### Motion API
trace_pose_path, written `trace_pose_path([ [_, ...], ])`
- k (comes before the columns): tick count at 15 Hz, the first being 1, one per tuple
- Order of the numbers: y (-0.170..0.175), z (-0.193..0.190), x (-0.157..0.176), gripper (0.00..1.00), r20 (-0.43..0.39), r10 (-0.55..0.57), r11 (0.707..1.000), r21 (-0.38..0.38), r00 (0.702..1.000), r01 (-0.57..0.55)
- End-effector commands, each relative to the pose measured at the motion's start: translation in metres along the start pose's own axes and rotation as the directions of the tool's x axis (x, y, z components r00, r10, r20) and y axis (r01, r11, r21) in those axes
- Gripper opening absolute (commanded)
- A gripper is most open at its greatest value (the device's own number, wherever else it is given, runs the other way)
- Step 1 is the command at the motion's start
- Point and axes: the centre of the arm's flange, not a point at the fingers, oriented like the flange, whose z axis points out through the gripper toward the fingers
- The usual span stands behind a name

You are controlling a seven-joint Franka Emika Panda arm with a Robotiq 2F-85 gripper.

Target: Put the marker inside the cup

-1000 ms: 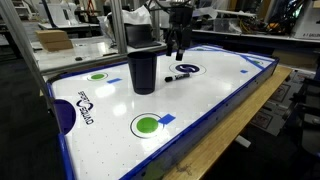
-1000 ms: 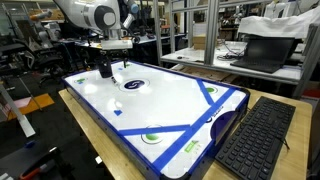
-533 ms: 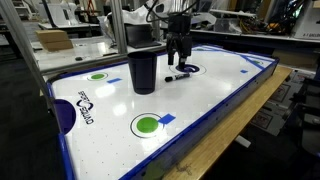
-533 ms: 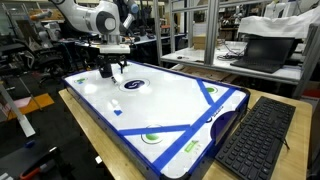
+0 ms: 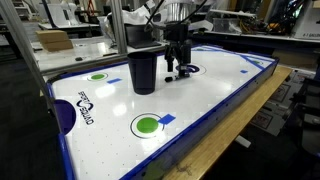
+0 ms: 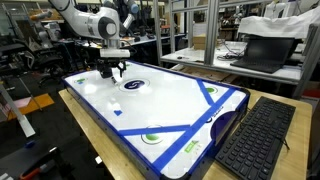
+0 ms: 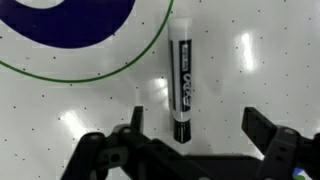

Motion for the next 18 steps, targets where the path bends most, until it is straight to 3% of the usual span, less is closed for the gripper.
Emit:
trace_pose_path([
  [1, 0.012, 0.006, 0.011, 1.0, 0.018, -0.008, 0.999, -0.043, 1.0, 0.009],
  [8, 0.007, 0.01, 0.018, 1.0, 0.06, 0.028, 0.99, -0.139, 0.998, -0.019],
  [9, 0.005, 0.009, 0.02, 0.75, 0.064, 0.036, 0.988, -0.152, 0.997, -0.026],
  [11, 0.002, 0.01, 0.021, 0.68, 0.071, 0.048, 0.985, -0.17, 0.996, -0.036],
  [18, 0.0, 0.013, 0.02, 0.17, 0.076, 0.087, 0.977, -0.199, 0.993, -0.07],
])
